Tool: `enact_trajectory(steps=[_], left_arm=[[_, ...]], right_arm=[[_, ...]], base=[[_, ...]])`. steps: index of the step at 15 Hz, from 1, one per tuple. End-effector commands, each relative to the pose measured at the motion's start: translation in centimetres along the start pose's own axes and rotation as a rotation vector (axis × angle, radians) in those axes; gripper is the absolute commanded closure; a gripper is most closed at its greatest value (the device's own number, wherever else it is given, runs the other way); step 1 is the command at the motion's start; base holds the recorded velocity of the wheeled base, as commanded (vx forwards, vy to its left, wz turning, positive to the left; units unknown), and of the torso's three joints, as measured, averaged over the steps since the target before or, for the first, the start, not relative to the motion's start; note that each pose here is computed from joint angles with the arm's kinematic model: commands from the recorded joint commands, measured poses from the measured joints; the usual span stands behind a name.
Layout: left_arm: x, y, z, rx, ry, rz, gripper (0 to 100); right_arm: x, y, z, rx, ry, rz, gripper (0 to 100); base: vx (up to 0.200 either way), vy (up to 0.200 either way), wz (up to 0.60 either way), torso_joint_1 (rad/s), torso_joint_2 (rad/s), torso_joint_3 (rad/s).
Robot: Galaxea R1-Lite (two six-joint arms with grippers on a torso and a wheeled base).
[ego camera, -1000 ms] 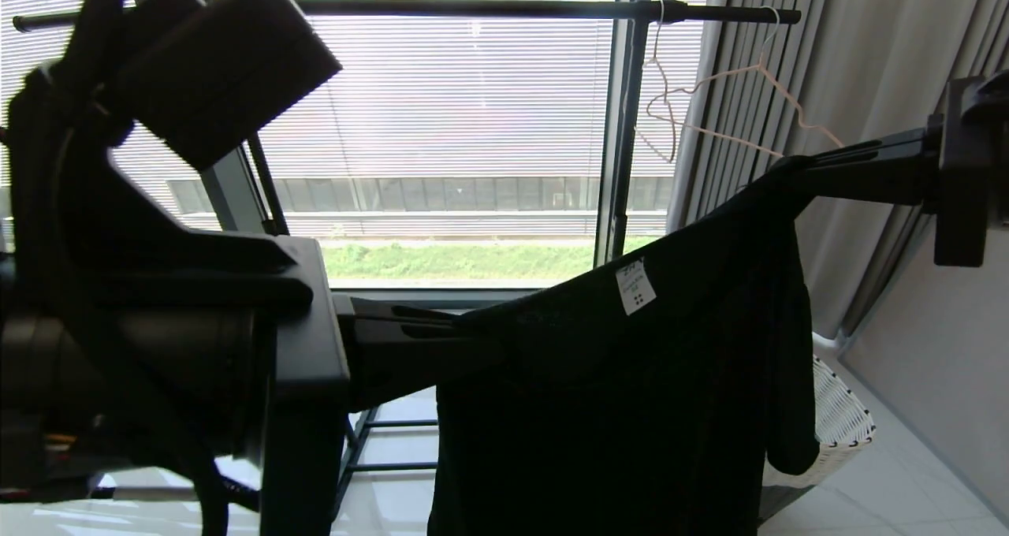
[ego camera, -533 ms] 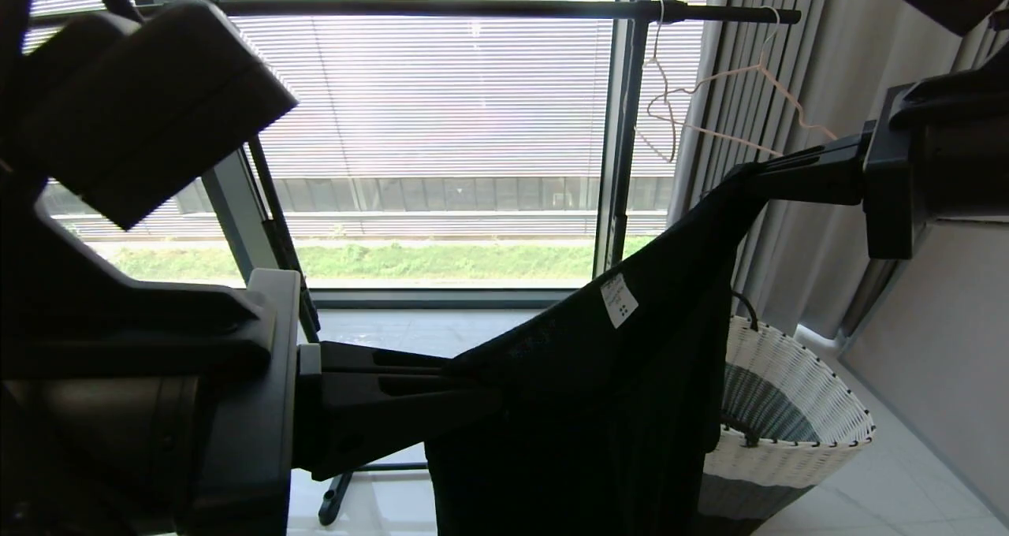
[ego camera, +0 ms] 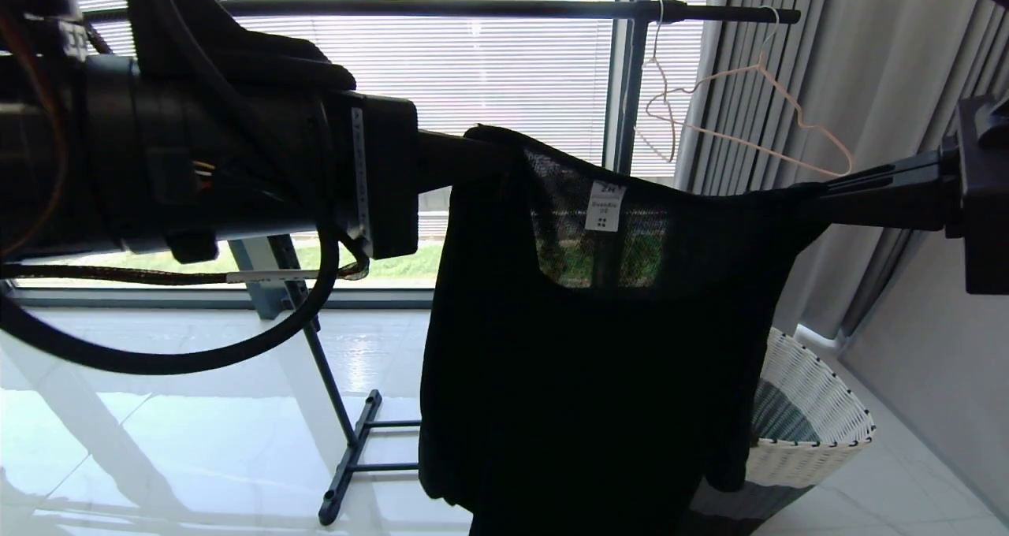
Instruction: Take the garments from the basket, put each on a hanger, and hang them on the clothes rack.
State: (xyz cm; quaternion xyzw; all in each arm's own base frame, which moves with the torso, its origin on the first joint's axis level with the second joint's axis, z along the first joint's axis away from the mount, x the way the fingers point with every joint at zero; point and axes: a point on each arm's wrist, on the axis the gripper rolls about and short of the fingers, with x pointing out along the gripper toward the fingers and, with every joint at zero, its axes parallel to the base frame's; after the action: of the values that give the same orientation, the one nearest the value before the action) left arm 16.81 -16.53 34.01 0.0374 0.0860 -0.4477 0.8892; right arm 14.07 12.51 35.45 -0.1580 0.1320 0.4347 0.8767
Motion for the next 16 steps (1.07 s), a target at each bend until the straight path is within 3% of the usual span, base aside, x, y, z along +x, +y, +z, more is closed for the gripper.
enact_trajectory(steps=[1,2,3,8,10,12,13,14,16], left_arm=[[1.6,0.5,-0.3,-0.007,0.028,0.010,100],[1.6,0.5,-0.4,-0.007,0.031,0.007,100],[1.6,0.5,-0.4,-0.009,0.031,0.007,100],[1.6,0.7,-0.6,-0.007,0.040,0.038,100],[0.4,2.2,-1.1,-0.018,0.048,0.141,100],[-2.6,5.1,-2.6,-0.047,0.068,0.298,100],[-2.9,5.3,-2.7,-0.049,0.069,0.312,100],[-5.9,7.7,-4.7,-0.076,0.106,0.478,100],[-8.9,9.4,-6.5,-0.093,0.142,0.645,100]], right_arm=[[-0.8,0.1,0.1,-0.003,-0.018,-0.003,100],[-0.7,0.2,0.1,-0.004,-0.014,0.000,100],[-0.7,0.3,0.0,-0.004,-0.008,0.005,0],[-1.5,0.4,-0.2,-0.002,-0.005,0.002,0],[-3.4,-0.8,-1.3,0.048,0.062,-0.099,0],[-6.3,-2.0,-3.1,0.135,0.153,-0.255,0],[-6.5,-2.0,-3.2,0.142,0.158,-0.267,0],[-8.1,-2.7,-4.6,0.212,0.210,-0.385,0],[-8.7,-3.0,-6.5,0.266,0.242,-0.483,0]], base=[[0.000,0.000,0.00,0.000,0.00,0.000],[0.000,0.000,0.00,0.000,0.00,0.000],[0.000,0.000,0.00,0.000,0.00,0.000],[0.000,0.000,0.00,0.000,0.00,0.000],[0.000,0.000,0.00,0.000,0.00,0.000],[0.000,0.000,0.00,0.000,0.00,0.000],[0.000,0.000,0.00,0.000,0.00,0.000],[0.000,0.000,0.00,0.000,0.00,0.000],[0.000,0.000,0.00,0.000,0.00,0.000]])
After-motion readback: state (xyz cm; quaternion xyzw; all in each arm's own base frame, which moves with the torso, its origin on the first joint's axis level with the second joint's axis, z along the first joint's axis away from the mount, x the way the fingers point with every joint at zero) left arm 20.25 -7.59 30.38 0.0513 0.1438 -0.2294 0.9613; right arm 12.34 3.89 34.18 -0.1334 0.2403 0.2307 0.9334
